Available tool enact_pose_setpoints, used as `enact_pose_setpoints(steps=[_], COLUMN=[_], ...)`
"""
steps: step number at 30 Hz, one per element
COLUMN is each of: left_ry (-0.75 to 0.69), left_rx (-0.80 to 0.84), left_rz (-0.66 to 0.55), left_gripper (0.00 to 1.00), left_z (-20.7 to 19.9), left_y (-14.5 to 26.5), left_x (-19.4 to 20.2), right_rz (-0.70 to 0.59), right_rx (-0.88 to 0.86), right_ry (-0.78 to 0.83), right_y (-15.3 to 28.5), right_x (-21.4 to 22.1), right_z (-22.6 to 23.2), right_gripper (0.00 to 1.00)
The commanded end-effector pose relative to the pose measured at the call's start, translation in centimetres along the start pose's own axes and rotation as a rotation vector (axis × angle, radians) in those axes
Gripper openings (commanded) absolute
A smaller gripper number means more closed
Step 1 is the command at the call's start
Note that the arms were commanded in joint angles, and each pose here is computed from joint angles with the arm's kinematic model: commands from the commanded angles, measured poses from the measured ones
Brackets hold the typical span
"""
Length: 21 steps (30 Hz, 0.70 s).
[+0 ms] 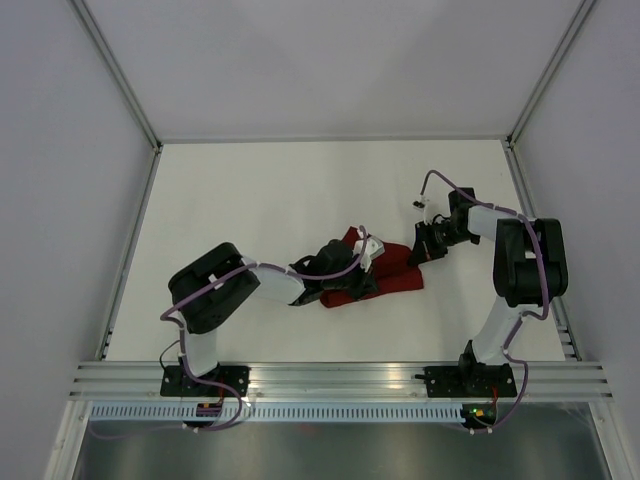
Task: Fold the napkin, place the utensils inside, and roll it up
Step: Roll the napkin with the utensil
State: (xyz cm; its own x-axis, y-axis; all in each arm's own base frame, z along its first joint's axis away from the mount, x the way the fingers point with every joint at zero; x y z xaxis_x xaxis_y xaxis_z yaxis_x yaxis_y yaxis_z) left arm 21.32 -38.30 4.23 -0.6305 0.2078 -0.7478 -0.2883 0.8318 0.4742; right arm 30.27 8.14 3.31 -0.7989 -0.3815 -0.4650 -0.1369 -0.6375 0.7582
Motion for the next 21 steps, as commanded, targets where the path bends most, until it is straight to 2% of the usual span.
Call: enact_pose_setpoints(steps=[1,4,8,14,21], left_ry=[-0.022,-0.047,0.001,0.025,-0.04], left_rx=[-0.115,-0.136,-0.152,-0.109,0.018], left_rz=[0.373,0.38,0.383,0.425,0.443], left_gripper=[0.02,0.02,0.02,0.02,0.02], left_z=[4.4,6.1,7.8,7.6,6.3], left_y=[2.2,2.5,3.1,2.8,2.6], left_x=[7.4,6.2,5.9,7.2,6.8], right_rz=[-0.105,-0.123,-0.134,-0.122,-0.126], right_rx=[0.251,0.24,0.214,0.197,0.206], right_ry=[0.058,0.046,0.05,0.082,0.129], right_y=[2.4,2.4,2.3,2.2,2.4], right_x=[-2.1,-1.8,-2.3,-3.2,-3.5], right_z=[-5.1,-4.7,-4.4,-5.0,-5.3], right_gripper=[0.0,0.0,0.01,0.01,0.03])
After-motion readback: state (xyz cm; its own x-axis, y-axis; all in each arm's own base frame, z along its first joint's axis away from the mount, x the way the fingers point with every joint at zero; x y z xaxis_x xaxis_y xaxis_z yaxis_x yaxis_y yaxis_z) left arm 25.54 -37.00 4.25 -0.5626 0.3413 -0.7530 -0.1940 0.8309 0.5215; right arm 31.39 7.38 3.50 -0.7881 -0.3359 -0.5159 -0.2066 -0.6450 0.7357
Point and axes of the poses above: each gripper's point midway between its finger pads, its own y axis back along the fingers, its own z axis along the line the jaws close on, x = y × z, the point moved 3 cm from there along y, back along the fingers, and after that the axes turned 11 degrees about y, right-handed, at the moved point
